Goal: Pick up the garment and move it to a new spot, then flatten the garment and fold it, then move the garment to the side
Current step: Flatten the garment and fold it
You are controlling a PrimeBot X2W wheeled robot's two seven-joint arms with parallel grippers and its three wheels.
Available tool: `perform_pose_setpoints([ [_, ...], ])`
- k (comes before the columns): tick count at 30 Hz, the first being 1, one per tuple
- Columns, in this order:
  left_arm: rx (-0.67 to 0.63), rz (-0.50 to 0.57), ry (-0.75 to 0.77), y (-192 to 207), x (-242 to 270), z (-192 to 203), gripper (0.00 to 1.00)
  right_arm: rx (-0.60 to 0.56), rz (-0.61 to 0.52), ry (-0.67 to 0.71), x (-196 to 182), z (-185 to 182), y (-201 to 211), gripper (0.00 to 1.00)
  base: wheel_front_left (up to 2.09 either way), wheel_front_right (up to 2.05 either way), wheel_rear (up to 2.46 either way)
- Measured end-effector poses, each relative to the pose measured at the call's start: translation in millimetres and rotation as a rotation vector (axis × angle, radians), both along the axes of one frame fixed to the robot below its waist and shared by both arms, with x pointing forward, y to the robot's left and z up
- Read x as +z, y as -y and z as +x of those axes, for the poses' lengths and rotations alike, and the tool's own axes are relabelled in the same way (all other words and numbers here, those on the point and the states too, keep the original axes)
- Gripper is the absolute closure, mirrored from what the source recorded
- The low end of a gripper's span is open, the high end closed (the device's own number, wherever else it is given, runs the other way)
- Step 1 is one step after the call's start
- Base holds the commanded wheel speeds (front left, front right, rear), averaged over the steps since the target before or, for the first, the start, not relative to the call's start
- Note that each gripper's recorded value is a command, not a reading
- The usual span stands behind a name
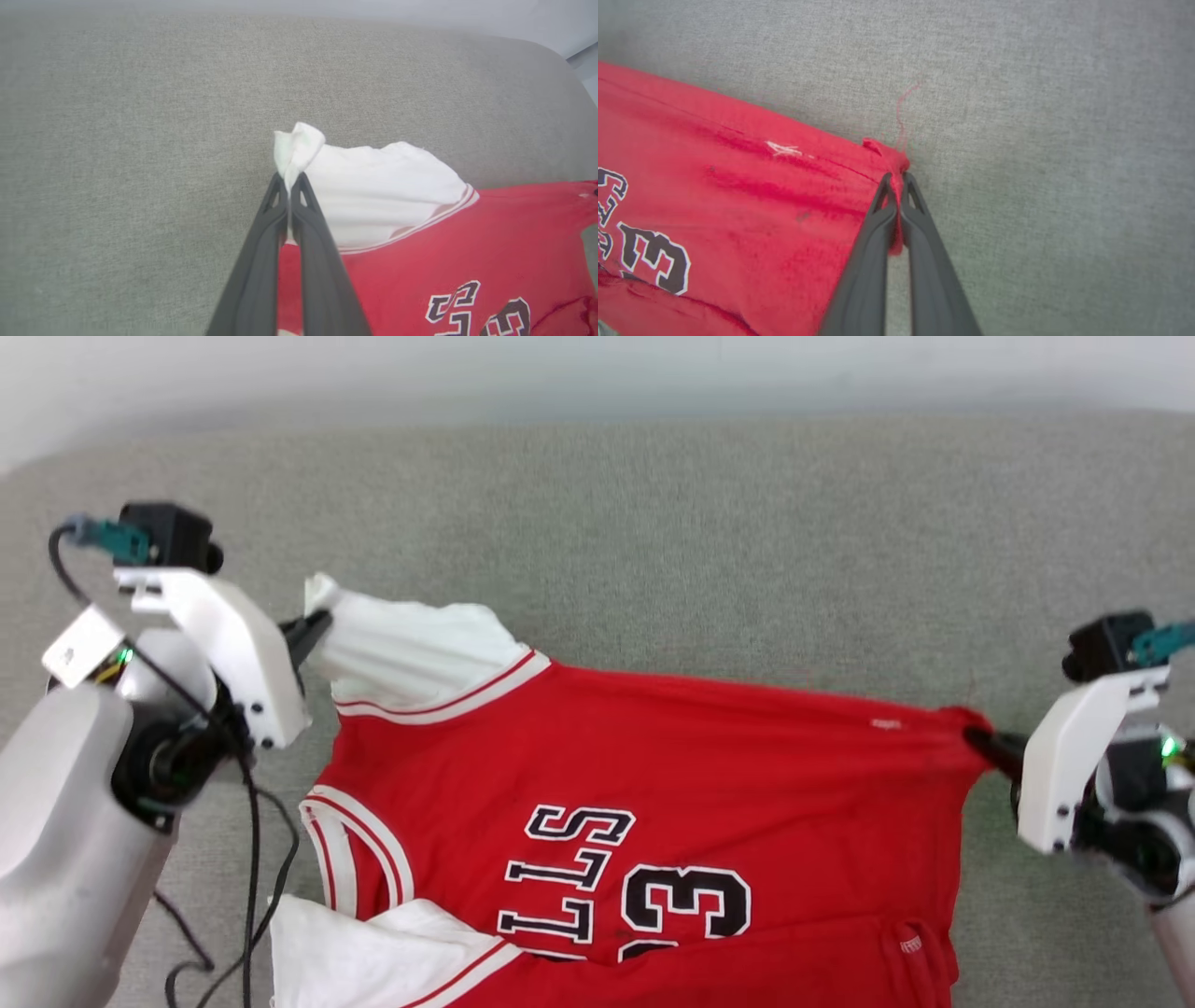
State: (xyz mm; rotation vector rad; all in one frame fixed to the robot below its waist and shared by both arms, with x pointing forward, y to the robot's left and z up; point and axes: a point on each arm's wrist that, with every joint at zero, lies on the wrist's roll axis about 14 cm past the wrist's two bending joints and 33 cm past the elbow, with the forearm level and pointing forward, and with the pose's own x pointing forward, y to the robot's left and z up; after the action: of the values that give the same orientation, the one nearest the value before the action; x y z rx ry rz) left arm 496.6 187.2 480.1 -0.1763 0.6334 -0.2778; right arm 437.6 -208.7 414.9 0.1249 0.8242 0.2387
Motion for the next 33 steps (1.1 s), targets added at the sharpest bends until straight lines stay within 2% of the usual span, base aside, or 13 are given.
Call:
perform_pose_setpoints([
  [9,0.104,-0.074,-0.025,-21,-14,-73,1.00,-0.034,0.036,0.031,-1,-54,-9,1.00,0.00,0.00,0.00],
  [14,0.174,-0.137,-0.111,-24,-42,-122,1.00,-0.059,0.073,-0.005,-14,-85,-19,1.00,0.00,0.00,0.00],
  [20,0.237,-0.155,-0.211,-30,-68,-168,1.00,-0.109,0.111,-0.057,-29,-116,-22,1.00,0.00,0.00,0.00],
  [28,0.279,-0.234,-0.328,-8,-103,-210,1.00,-0.171,0.169,-0.126,-47,-149,-29,1.00,0.00,0.00,0.00],
  [29,0.281,-0.236,-0.326,-7,-105,-211,0.75,-0.176,0.173,-0.124,-47,-151,-30,1.00,0.00,0.00,0.00],
  [30,0.284,-0.243,-0.325,-6,-106,-212,0.44,-0.181,0.177,-0.120,-47,-152,-30,0.65,0.00,0.00,0.00],
  [31,0.279,-0.249,-0.323,-4,-106,-212,0.00,-0.184,0.181,-0.109,-46,-152,-31,0.00,0.00,0.00,0.00],
  [33,0.287,-0.246,-0.286,-6,-104,-208,0.00,-0.193,0.188,-0.071,-42,-150,-31,0.00,0.00,0.00,0.00],
])
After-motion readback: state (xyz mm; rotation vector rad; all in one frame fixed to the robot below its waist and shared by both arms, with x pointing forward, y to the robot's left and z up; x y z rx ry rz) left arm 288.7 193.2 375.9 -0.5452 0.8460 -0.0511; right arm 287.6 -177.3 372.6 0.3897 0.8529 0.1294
